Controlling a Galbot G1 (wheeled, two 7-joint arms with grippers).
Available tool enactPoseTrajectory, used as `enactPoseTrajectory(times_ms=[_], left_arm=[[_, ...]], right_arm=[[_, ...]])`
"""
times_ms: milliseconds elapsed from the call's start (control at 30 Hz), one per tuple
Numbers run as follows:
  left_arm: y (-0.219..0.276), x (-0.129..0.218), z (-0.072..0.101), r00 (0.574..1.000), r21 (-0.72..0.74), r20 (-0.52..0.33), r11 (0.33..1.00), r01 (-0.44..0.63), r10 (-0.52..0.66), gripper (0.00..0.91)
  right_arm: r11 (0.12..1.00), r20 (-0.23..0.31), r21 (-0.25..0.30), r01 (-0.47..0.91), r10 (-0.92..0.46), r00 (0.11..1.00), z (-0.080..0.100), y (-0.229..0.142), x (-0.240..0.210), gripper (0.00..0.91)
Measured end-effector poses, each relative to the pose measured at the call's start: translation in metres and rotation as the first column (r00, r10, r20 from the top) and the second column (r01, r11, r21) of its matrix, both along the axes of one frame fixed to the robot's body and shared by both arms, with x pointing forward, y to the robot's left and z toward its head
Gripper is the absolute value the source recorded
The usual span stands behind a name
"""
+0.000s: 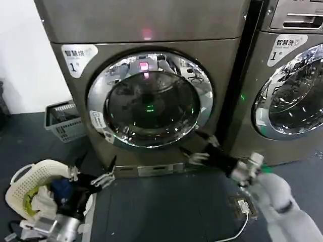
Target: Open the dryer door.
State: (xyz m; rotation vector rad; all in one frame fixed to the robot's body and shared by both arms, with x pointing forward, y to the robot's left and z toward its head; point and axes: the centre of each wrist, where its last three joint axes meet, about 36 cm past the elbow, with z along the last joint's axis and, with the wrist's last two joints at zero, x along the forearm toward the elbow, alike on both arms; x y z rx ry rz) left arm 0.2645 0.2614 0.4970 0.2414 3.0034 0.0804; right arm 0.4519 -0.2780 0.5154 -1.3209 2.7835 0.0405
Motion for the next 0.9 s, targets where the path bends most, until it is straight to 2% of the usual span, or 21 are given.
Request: enactPoseTrajectory(times_ms=[267, 567, 900], left_arm=[[-0.002, -0.005, -0.001, 1.000, -0.011, -0.011, 1.000, 0.003, -0.003, 0.907], [-0.003, -0.006, -0.001, 1.000, -0.002, -0.007, 1.000, -0.007, 0.007, 0.907], [-0.006, -0.010, 0.005, 1.000, 0.004, 0.002, 1.000, -0.006, 0.006, 0.907]], right_arm=[[0.996, 0.028, 0.008, -0.085, 0.085, 0.996, 0.005, 0.037, 0.034, 0.907], [0.996, -0.039, 0.029, -0.088, 0.089, 0.995, -0.001, 0.080, 0.059, 0.907], [0.995, -0.053, -0.053, -0.080, 0.077, 0.996, -0.016, 0.121, 0.074, 0.907]])
